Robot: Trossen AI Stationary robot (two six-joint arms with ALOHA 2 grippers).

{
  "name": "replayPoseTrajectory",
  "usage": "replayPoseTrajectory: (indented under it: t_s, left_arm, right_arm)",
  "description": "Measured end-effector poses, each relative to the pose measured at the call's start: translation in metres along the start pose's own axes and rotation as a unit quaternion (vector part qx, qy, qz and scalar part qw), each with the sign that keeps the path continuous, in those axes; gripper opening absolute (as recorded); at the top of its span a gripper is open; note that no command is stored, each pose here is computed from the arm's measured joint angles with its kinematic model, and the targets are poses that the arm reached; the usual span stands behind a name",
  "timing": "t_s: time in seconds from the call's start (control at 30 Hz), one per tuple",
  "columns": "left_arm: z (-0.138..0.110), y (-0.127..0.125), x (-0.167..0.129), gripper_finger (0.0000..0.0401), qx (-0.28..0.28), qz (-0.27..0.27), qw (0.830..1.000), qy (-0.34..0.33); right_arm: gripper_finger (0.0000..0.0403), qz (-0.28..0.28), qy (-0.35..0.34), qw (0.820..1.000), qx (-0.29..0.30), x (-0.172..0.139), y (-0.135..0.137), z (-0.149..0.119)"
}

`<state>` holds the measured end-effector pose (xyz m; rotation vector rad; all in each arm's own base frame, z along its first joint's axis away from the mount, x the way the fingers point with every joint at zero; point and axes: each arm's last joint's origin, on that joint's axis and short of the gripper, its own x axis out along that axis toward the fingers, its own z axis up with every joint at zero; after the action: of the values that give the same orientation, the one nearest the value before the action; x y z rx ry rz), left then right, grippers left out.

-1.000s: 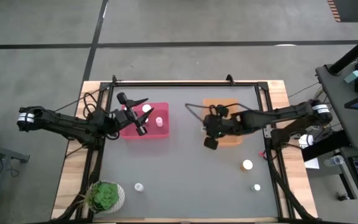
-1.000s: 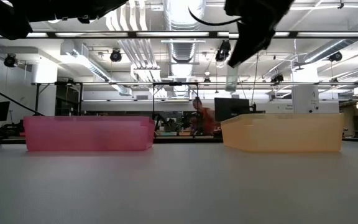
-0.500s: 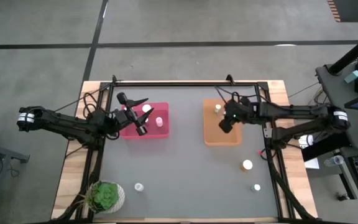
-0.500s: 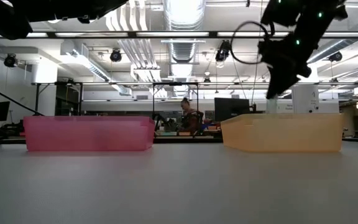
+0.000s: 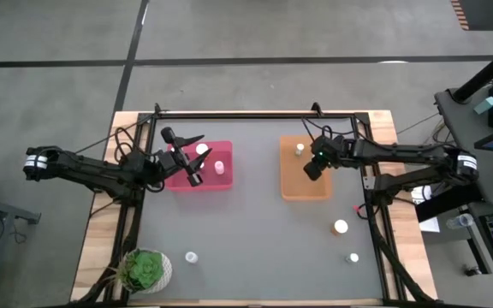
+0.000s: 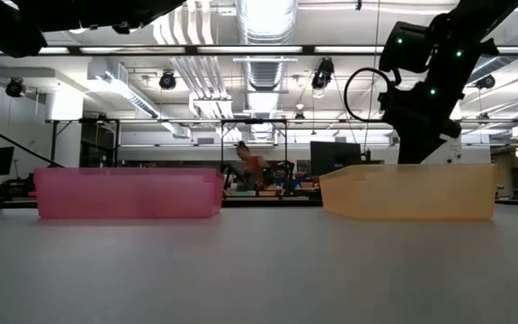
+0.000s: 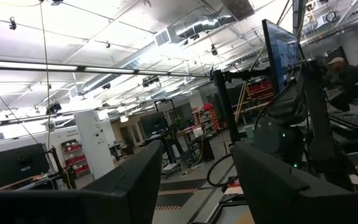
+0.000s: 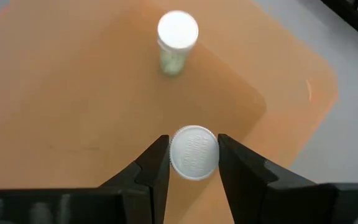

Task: Pick and place medicine bottles into bin by pill shape (circle, oval)
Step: Put the top blue pill into the orange bin

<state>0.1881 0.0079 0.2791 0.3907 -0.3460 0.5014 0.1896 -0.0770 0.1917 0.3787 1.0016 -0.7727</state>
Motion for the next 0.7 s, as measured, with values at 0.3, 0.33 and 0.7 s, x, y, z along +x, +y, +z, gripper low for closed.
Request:
replayPoseTrajectory:
  t_s: [0.3,0.33,0.7]
  left_arm:
    - [0.0,0.0,0.0,0.0185,0.0,0.0,1.0,0.0]
    - [0.0,0.0,0.0,0.0185,0.0,0.0,1.0,0.0]
    - [0.0,0.0,0.0,0.0185,0.0,0.0,1.0,0.0]
  right_arm:
    - [0.0116,-0.01,0.023,1.0,-0.004,0.01,0.002,-0.003]
    - [0.0116,-0.011,0.026,1.0,-0.005,0.012,0.002,-0.004]
    - [0.0158,-0.012,0.026,1.0,-0.007,0.015,0.004,-0.003]
